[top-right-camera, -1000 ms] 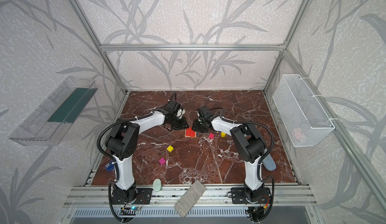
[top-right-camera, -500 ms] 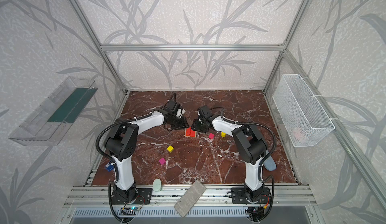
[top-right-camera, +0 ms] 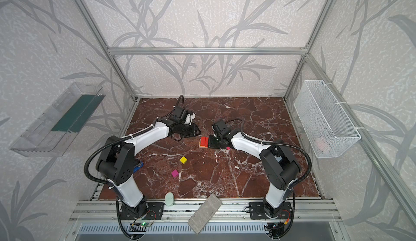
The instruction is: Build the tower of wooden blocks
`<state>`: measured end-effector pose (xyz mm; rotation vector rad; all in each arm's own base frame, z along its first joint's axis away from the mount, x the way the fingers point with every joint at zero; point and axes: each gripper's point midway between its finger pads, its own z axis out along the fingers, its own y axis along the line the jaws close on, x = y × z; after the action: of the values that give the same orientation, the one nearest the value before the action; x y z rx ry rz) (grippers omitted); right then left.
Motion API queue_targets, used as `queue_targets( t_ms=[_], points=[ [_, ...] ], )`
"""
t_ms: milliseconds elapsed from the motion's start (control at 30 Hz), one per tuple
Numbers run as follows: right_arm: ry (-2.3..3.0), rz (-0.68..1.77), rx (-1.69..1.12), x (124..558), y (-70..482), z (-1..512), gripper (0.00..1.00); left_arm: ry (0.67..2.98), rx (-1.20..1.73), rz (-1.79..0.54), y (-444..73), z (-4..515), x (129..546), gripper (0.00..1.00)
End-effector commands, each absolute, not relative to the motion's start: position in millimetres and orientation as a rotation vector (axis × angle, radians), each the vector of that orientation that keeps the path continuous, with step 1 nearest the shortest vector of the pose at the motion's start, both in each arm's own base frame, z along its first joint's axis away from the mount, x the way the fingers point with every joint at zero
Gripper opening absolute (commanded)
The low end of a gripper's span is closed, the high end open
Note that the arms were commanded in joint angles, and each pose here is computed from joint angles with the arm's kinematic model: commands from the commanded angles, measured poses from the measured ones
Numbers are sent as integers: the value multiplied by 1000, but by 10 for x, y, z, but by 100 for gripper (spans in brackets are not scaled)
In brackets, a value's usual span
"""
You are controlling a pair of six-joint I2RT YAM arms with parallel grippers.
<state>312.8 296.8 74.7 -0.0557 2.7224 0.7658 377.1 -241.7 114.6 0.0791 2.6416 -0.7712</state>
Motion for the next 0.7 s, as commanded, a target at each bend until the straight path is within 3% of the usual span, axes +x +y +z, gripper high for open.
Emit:
queue_targets(
  t_ms=[0,667],
  points=[
    [2733,726,-48,3080,2966,658,0,2588,68,-743,-2341,1297,3784,35],
    [2748,709,-13,3149,3085,395,0,2547,42,-726,-2235,1413,3769,34]
  ],
)
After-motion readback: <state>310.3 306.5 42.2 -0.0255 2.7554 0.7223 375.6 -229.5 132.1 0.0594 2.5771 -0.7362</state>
